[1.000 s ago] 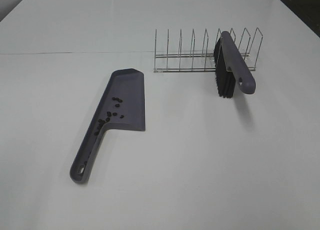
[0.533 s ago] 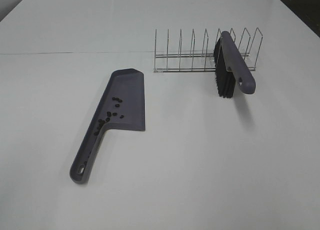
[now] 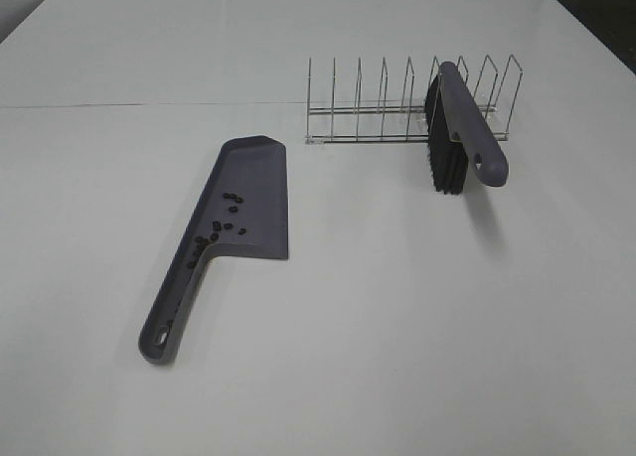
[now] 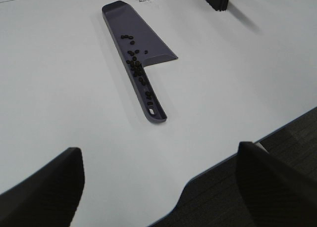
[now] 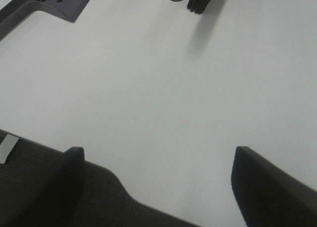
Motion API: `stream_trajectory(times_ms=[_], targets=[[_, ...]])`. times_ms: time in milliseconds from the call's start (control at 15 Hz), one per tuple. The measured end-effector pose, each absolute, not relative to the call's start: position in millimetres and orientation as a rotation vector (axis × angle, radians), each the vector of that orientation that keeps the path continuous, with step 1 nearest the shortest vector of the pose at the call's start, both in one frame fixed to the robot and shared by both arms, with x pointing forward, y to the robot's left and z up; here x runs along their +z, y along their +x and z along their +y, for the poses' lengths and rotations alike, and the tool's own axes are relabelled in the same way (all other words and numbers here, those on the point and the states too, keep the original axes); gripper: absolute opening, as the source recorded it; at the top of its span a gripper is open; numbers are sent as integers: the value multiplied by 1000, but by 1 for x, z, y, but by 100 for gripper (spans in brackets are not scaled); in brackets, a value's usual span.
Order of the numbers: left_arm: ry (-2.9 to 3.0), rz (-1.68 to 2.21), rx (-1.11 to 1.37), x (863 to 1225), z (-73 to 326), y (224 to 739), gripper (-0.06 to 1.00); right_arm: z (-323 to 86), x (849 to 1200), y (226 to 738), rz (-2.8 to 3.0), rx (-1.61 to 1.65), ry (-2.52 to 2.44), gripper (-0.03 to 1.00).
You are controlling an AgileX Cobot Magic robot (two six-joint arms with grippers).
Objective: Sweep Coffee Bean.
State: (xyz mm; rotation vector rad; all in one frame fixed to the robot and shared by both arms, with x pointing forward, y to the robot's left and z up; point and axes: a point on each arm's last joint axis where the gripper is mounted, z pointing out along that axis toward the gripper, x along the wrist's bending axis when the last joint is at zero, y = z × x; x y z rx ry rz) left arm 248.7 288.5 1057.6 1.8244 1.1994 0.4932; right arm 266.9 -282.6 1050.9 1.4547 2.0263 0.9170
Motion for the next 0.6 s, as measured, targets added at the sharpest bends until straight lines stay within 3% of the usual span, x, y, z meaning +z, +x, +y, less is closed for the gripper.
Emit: stream_trajectory(times_ms=[600], targets=[[1852,1201,557,1054,291,252,78,-282,1051,267,2026,919,1454,71]])
